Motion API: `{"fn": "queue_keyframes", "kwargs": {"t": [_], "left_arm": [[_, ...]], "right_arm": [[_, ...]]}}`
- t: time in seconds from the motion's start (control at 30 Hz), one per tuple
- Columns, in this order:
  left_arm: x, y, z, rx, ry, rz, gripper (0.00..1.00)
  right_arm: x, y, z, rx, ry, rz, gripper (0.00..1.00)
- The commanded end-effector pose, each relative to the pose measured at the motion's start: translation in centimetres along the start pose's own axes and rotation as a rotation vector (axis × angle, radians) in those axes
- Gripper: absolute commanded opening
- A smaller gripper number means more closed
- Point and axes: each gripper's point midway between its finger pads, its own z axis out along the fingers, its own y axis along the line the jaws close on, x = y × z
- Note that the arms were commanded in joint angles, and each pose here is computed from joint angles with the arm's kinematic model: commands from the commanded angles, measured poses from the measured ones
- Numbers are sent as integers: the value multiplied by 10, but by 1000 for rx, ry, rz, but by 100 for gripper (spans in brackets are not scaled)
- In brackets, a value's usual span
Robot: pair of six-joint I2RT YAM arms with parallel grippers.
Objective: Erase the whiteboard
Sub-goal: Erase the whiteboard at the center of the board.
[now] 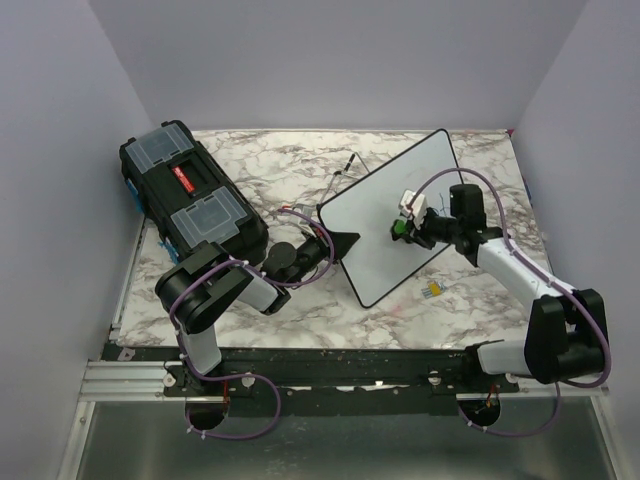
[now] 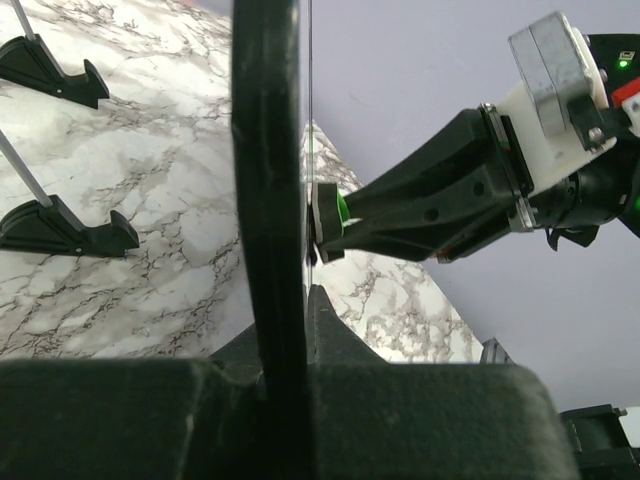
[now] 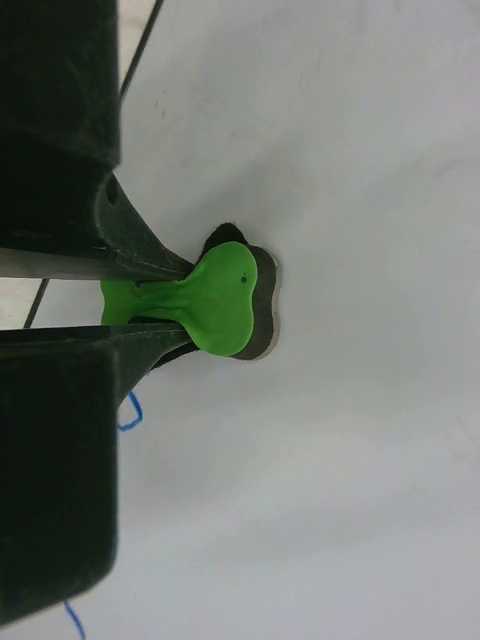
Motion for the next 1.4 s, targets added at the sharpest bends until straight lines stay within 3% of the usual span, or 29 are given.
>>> {"fn": "queue_keyframes", "kwargs": {"t": [0.0, 0.23, 0.43, 0.63, 0.73, 0.87, 0.93, 1.1, 1.37], "left_arm": [[-21, -69, 2, 270, -56, 8, 0], [-21, -68, 1, 266, -59, 12, 0], [-21, -68, 0, 266, -58, 12, 0], [-22, -69, -1, 267, -59, 13, 0], [-22, -69, -1, 267, -60, 14, 0], [-22, -69, 1, 270, -60, 8, 0], [-22, -69, 2, 270, -59, 6, 0], [-24, -70, 1, 270, -64, 11, 0], [-24, -70, 1, 272, -64, 13, 0]], "right_arm": [[-8, 53, 9, -221, -42, 37, 1], [-68, -13, 6, -2, -145, 107, 1], [-35, -62, -3, 232, -34, 156, 1], [29, -36, -4, 208, 128, 124, 1], [48, 4, -2, 55, 153, 81, 1], [48, 69, -8, -214, 81, 27, 1], [51, 83, -11, -260, 87, 3, 1], [72, 52, -11, -138, 211, 57, 1], [39, -28, -20, 195, 102, 96, 1]]}}
